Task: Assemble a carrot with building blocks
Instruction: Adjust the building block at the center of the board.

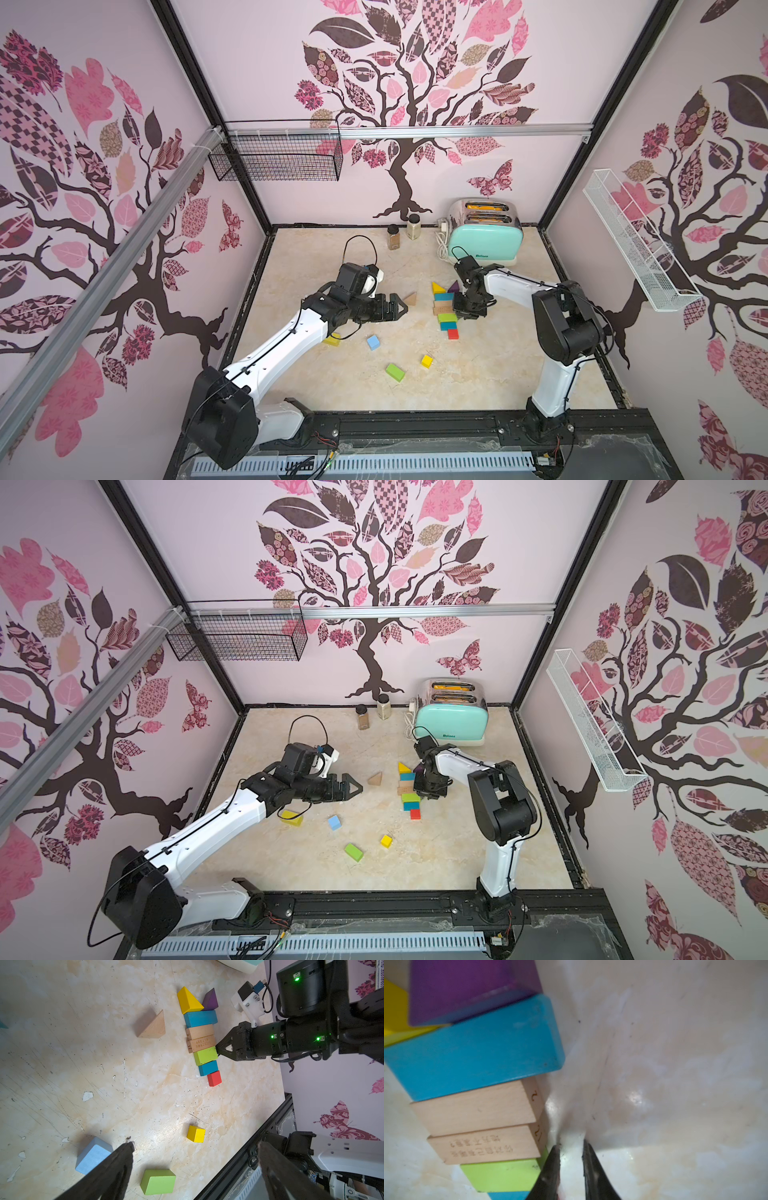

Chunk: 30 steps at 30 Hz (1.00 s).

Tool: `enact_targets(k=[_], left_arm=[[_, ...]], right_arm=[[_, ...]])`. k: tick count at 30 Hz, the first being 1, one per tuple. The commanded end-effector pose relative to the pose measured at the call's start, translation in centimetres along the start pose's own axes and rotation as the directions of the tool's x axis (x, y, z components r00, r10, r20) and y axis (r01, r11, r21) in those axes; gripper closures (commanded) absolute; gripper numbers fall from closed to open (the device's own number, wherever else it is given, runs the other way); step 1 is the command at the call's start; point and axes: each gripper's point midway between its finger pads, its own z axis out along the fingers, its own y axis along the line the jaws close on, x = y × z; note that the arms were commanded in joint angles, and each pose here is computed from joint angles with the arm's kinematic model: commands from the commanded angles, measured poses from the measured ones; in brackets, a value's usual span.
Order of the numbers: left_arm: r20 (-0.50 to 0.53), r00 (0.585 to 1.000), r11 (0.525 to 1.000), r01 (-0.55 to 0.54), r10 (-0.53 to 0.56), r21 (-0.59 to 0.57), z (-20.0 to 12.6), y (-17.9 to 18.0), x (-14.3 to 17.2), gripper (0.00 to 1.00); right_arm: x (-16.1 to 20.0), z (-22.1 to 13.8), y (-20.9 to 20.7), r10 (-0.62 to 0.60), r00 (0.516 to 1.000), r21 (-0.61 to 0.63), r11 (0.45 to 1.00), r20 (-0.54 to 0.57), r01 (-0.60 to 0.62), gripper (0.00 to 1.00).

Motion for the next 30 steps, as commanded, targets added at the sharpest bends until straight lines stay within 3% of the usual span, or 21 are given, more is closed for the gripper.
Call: enact_targets(k=[1, 13, 22, 30], left_arm=[[0.023, 0.999, 0.999, -0.028, 0.028, 0.016, -0.8, -0.9, -0.4, 0.02], [0.033, 0.999, 0.999, -0.029, 0.028, 0.022, -1.3, -1.0, -0.2, 0.02], [0.038, 0.999, 1.0, -0.017, 0.016, 0.022, -1.7, -0.8, 0.3, 0.02], [0.038, 0.999, 1.0, -0.006, 0.005, 0.022, -1.9, -0.6, 0.8, 0.02]], right_arm=[[0.3, -1.0, -0.8, 0.01, 1.0, 0.036, 0.999, 0.017, -0.01, 0.76], [1.2, -4.0, 0.5, -0.038, 0.997, -0.012, 0.999, 0.063, 0.039, 0.75], [4.9, -3.5, 3.3, -0.148, 0.989, -0.032, 0.989, 0.011, 0.148, 0.62], [8.1, -2.0, 3.1, -0.165, 0.986, -0.005, 0.986, -0.039, 0.165, 0.45]])
